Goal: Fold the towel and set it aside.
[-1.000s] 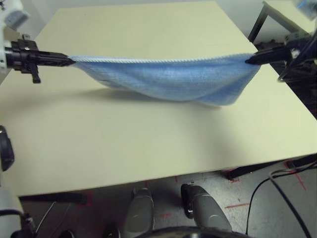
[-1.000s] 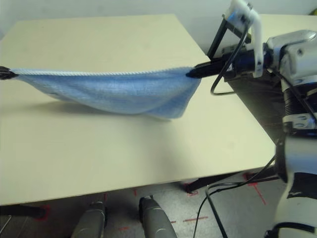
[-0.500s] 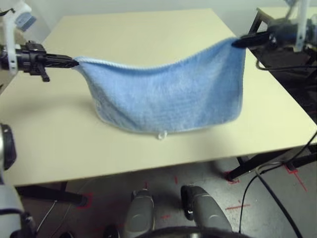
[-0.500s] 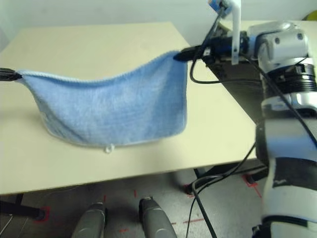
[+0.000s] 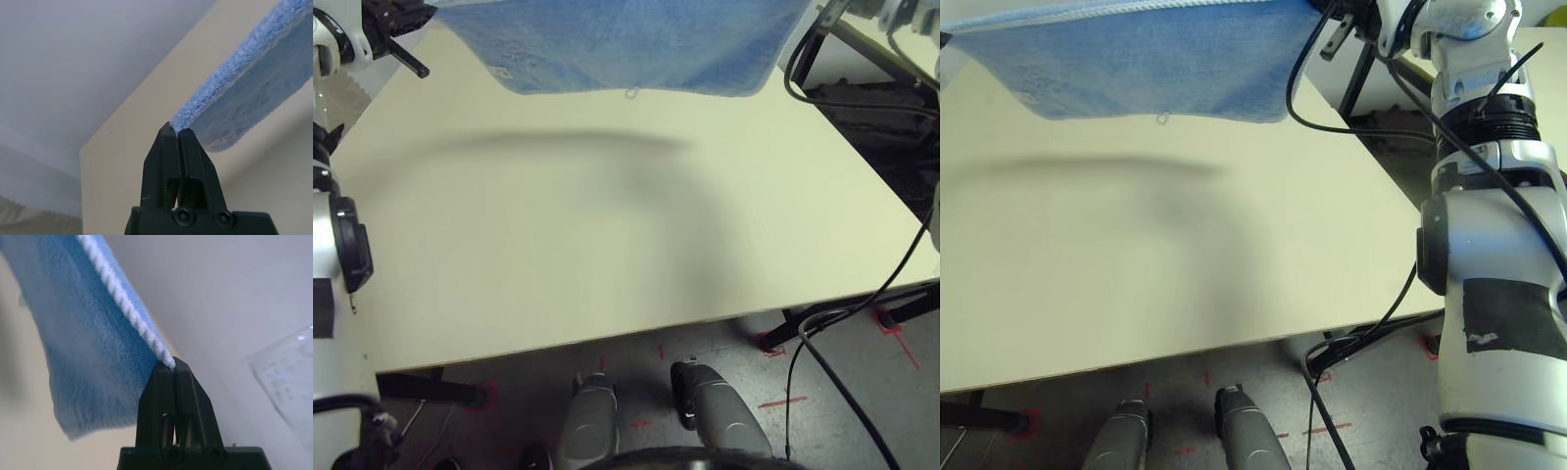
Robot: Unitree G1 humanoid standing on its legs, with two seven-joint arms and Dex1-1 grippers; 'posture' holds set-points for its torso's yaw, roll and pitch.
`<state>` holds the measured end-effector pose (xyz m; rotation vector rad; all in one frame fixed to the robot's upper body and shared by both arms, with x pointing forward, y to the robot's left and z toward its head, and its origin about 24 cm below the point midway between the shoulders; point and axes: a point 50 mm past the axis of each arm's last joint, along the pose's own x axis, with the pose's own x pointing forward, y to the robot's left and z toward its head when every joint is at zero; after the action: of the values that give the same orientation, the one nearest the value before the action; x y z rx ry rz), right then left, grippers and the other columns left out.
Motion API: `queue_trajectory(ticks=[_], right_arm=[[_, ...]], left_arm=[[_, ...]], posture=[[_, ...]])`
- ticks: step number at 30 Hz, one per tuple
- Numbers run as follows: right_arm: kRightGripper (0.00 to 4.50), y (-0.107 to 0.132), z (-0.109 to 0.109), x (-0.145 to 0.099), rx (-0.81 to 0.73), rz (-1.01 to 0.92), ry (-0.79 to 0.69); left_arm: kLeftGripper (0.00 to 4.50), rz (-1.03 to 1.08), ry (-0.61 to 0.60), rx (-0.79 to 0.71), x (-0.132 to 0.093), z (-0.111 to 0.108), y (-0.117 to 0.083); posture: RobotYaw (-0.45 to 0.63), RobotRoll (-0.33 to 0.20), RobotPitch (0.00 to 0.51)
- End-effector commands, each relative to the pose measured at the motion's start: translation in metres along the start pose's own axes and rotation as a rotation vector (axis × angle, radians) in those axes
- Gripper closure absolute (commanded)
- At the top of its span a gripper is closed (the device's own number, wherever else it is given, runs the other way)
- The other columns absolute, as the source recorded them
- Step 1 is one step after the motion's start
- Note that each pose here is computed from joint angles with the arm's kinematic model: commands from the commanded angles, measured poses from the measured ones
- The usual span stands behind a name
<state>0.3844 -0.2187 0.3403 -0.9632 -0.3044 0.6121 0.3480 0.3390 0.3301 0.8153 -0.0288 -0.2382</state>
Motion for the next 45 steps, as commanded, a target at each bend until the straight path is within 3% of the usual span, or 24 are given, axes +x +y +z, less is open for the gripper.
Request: queue_trajectory(ticks=[1, 4, 7, 13, 19, 32, 37, 42, 45], right_arm=[[4.50, 0.040, -0.044, -0.009, 0.053, 0.172, 0.113], [4.50, 0.081, -0.064, -0.012, 0.107, 0.390, 0.117], [4.50, 0.107, -0.066, -0.021, 0.150, 0.589, 0.071], [4.50, 0.122, -0.055, -0.041, 0.210, 0.832, 0.020], [4.50, 0.138, -0.048, -0.056, 0.283, 0.959, 0.032], [4.50, 0.153, -0.059, -0.070, 0.230, 0.997, 0.103], [4.50, 0.152, -0.058, -0.075, 0.203, 1.031, 0.118], [4.50, 0.150, -0.053, -0.078, 0.285, 1.053, 0.107], [4.50, 0.139, -0.044, -0.071, 0.455, 1.015, 0.075]], left_arm=[[4.46, -0.139, 0.157, 0.000, -0.012, -0.047, -0.021], [4.46, -0.303, 0.202, 0.011, -0.015, -0.072, -0.049], [4.46, -0.451, 0.221, 0.006, -0.024, -0.086, -0.067], [4.46, -0.604, 0.247, -0.026, -0.043, -0.089, -0.072], [4.46, -0.726, 0.282, -0.055, -0.056, -0.088, -0.080], [4.46, -0.891, 0.377, -0.159, -0.080, -0.085, -0.111], [4.46, -0.876, 0.404, -0.200, -0.087, -0.088, -0.111], [4.46, -0.824, 0.382, -0.249, -0.085, -0.089, -0.103], [4.46, -0.798, 0.354, -0.292, -0.079, -0.089, -0.100]], posture=[[0.02, 0.000, 0.142], [0.02, 0.000, 0.149], [0.03, 0.000, 0.157], [0.04, 0.000, 0.159], [0.04, 0.000, 0.158], [0.04, 0.000, 0.162], [0.03, 0.000, 0.162], [0.04, 0.000, 0.160], [0.04, 0.000, 0.159]])
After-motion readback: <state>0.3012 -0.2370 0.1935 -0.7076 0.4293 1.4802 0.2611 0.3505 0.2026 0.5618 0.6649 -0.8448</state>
